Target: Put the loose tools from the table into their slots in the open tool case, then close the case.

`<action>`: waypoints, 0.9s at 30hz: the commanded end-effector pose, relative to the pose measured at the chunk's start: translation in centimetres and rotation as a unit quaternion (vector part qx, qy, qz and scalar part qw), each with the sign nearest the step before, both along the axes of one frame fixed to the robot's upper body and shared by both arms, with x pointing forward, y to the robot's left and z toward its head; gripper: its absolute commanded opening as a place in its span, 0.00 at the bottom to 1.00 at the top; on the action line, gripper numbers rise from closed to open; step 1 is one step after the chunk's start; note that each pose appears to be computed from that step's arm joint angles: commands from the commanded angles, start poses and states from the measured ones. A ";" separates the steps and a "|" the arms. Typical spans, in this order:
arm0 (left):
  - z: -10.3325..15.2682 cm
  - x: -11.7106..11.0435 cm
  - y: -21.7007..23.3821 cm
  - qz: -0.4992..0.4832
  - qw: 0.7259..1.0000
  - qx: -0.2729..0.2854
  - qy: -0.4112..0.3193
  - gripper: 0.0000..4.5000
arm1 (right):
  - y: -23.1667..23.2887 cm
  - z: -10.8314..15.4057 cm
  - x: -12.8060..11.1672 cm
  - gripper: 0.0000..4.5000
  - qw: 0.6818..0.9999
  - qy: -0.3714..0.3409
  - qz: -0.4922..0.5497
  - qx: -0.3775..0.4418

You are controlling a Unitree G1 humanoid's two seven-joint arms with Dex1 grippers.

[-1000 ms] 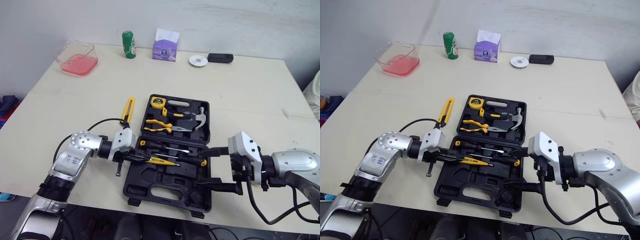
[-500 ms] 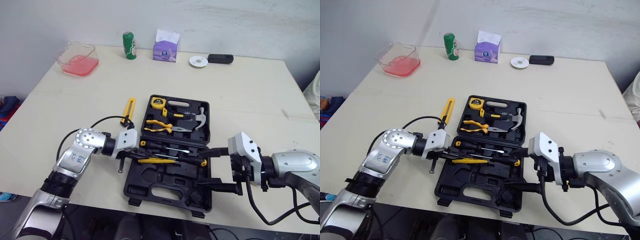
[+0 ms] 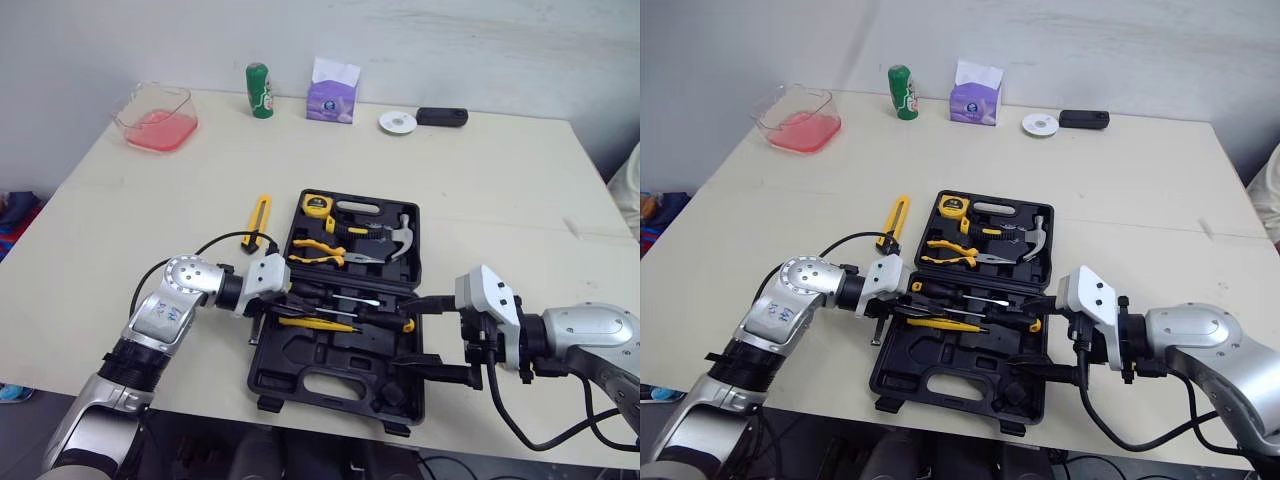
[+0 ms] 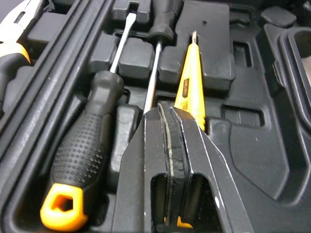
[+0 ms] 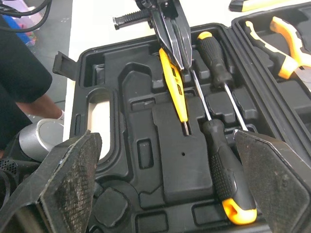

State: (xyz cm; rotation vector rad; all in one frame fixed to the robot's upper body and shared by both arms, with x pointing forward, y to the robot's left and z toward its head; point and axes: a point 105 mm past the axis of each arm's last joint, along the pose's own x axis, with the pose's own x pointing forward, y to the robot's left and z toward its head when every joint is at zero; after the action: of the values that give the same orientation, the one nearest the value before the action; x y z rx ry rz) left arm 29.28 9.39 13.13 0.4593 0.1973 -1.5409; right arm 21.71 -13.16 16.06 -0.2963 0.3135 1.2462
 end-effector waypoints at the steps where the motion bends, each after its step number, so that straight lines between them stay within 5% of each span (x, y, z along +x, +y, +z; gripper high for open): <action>1: 1.4 -0.7 -0.2 -0.021 1.000 -0.003 -0.011 0.01 | 0.6 0.5 -0.5 1.00 1.000 -0.019 0.015 0.002; 27: -3.0 -0.8 0.0 -0.002 0.995 0.096 0.009 0.01 | 0.6 0.1 -0.6 1.00 1.000 -0.018 0.008 -0.008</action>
State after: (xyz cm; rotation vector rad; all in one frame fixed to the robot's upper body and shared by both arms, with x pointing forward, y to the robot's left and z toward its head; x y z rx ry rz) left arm 28.68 8.91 11.73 0.5634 0.2846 -1.5548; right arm 21.59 -13.10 15.70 -0.3006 0.3206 1.2311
